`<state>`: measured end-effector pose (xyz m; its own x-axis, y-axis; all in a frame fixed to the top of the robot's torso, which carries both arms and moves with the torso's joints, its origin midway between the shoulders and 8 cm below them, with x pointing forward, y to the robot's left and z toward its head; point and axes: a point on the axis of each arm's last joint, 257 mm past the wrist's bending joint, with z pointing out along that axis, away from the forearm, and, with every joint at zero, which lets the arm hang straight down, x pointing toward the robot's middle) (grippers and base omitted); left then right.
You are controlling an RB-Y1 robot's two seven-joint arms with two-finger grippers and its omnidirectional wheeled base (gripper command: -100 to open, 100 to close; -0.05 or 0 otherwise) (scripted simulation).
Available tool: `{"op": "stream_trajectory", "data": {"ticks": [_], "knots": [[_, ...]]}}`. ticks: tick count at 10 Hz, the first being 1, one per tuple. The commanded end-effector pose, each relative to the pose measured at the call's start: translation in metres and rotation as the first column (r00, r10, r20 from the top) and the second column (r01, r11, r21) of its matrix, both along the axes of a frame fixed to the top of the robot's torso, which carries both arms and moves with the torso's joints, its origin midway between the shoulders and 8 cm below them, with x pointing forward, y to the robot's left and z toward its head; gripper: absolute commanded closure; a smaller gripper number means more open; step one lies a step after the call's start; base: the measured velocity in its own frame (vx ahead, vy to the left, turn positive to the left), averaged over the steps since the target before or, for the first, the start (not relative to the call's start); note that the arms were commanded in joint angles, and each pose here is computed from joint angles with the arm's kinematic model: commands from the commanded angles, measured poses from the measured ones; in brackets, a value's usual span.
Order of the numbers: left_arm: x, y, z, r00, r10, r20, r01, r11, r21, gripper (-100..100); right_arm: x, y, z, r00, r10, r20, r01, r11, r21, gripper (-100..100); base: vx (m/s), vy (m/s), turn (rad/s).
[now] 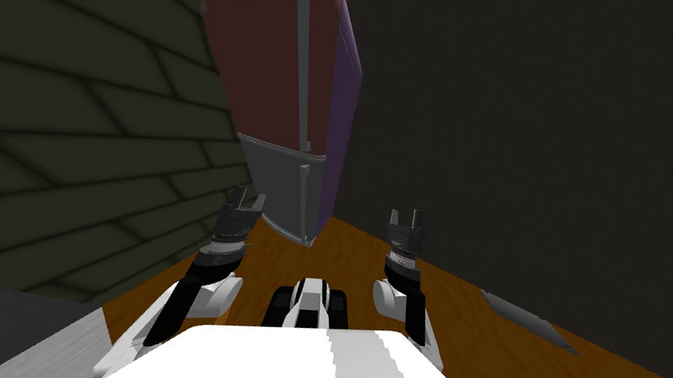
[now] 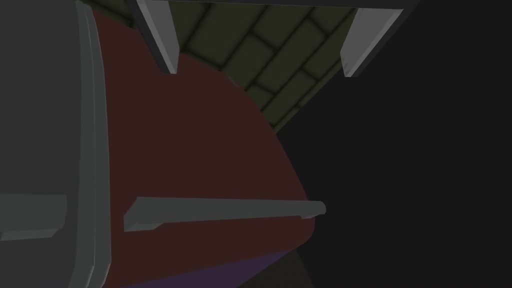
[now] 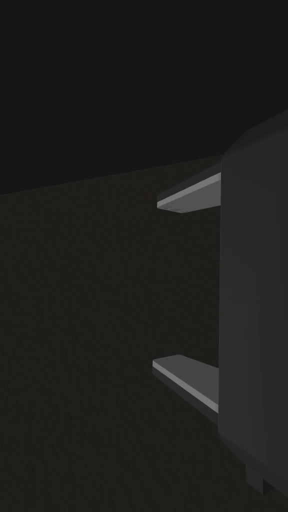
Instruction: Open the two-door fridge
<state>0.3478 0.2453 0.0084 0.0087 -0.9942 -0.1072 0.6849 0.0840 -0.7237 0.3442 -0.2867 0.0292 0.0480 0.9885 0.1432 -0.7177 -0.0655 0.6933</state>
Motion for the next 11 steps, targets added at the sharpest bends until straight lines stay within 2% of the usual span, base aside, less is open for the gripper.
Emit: {"op": "stream_trajectory", "data": {"ticks": [1,2,3,5,6,8,9,11], "knots": [[0.012,-0.005,-0.017,0.9972,-0.059,-0.046,0.061,0.9974,0.040,-100,0.000,0.000,0.000,1.000,0.000,0.000,0.000,1.000,0.000,0,0.060,-0.114,0.027],[0.017,-0.006,-0.024,0.9948,-0.079,-0.065,0.082,0.9953,0.051,-100,0.000,0.000,0.000,1.000,0.000,0.000,0.000,1.000,0.000,0,0.064,-0.121,0.036],[0.016,-0.006,-0.025,0.9943,-0.083,-0.067,0.087,0.9944,0.061,-100,0.000,0.000,0.000,1.000,0.000,0.000,0.000,1.000,0.000,0,0.041,-0.072,0.012],[0.026,-0.007,-0.039,0.9862,-0.123,-0.110,0.134,0.9870,0.089,-100,0.000,0.000,0.000,1.000,0.000,0.000,0.000,1.000,0.000,0,0.042,-0.078,0.027],[0.026,-0.007,-0.039,0.9858,-0.125,-0.112,0.136,0.9862,0.095,-100,0.000,0.000,0.000,1.000,0.000,0.000,0.000,1.000,0.000,0,0.045,-0.077,0.015],[0.036,-0.004,-0.053,0.9743,-0.160,-0.158,0.180,0.9762,0.121,-100,0.000,0.000,0.000,1.000,0.000,0.000,0.000,1.000,0.000,0,0.056,-0.101,0.034],[0.036,-0.004,-0.053,0.9736,-0.162,-0.161,0.183,0.9746,0.128,-100,0.000,0.000,0.000,1.000,0.000,0.000,0.000,1.000,0.000,0,0.055,-0.084,0.014],[0.047,0.002,-0.067,0.9592,-0.189,-0.211,0.223,0.9631,0.151,-100,0.000,0.000,0.000,1.000,0.000,0.000,0.000,1.000,0.000,0,0.064,-0.098,0.028]]}}
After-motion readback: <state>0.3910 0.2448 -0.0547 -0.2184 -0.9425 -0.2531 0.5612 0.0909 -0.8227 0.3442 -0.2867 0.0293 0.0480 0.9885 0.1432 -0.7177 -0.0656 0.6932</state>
